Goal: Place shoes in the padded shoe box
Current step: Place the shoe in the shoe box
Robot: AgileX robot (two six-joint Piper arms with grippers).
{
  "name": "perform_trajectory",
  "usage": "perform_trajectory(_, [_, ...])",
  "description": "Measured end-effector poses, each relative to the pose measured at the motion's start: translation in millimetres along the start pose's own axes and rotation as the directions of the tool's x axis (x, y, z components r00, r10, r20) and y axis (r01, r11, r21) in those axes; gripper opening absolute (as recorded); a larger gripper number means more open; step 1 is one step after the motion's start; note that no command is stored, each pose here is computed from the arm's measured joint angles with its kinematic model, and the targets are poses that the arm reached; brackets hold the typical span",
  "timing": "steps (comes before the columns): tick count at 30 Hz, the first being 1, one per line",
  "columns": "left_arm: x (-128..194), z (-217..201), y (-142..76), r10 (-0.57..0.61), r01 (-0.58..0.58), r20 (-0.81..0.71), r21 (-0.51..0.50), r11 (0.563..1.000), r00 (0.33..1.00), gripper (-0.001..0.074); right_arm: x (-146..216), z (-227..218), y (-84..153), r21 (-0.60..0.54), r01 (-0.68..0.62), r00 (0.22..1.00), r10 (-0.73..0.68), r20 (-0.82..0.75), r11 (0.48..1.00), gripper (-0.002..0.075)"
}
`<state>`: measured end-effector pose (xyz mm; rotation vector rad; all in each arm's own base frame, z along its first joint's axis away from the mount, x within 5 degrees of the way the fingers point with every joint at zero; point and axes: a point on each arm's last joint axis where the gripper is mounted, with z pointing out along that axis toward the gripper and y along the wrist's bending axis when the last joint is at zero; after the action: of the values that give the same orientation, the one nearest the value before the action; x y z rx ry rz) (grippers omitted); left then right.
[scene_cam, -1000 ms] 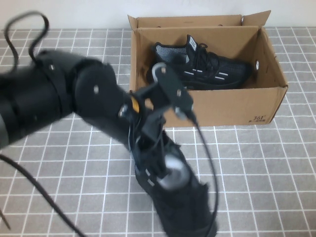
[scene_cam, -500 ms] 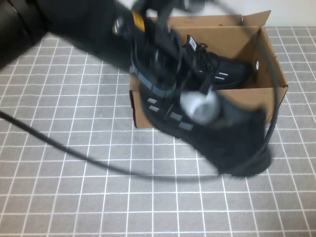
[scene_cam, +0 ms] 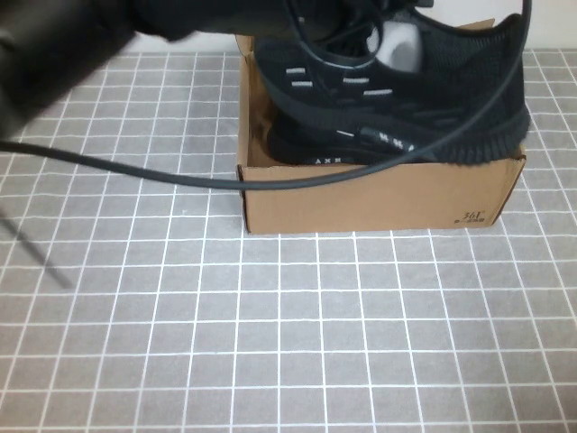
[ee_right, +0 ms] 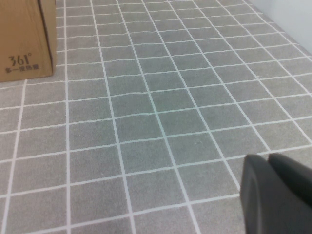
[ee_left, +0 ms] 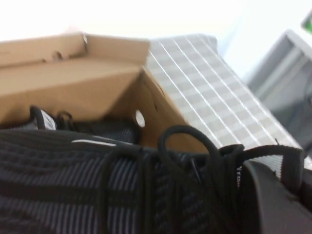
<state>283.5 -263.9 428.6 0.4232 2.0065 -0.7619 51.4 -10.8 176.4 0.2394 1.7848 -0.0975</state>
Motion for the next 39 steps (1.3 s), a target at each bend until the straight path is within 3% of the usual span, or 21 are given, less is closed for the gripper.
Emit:
perform_trajectory(11, [11, 68, 18, -0.11, 0.116, 0.155, -0.031, 0.993, 0.982, 0.0001, 0, 0, 0, 0.001, 0.002, 1.0, -0.002, 0.0, 1.0, -0.0006])
perform_trajectory(18, [10, 102, 27, -0.055, 0.072, 0.15, -0.115, 0.991, 0.987, 0.0001, 0, 0, -1, 0.016, 0.047, 0.999, -0.047, 0.001, 0.999, -0.0006])
perform_trajectory(24, [13, 112, 33, -0.019, 0.039, 0.113, -0.18, 0.983, 0.993, 0.0001, 0, 0, -3, 0.028, 0.082, 0.997, -0.082, 0.001, 0.996, -0.0006])
perform_trajectory(39, [35, 134, 45, -0.106, 0.118, 0.062, -0.269, 0.956, 0.992, 0.0001, 0, 0, -3, 0.028, 0.082, 0.997, -0.082, 0.001, 0.996, -0.0006])
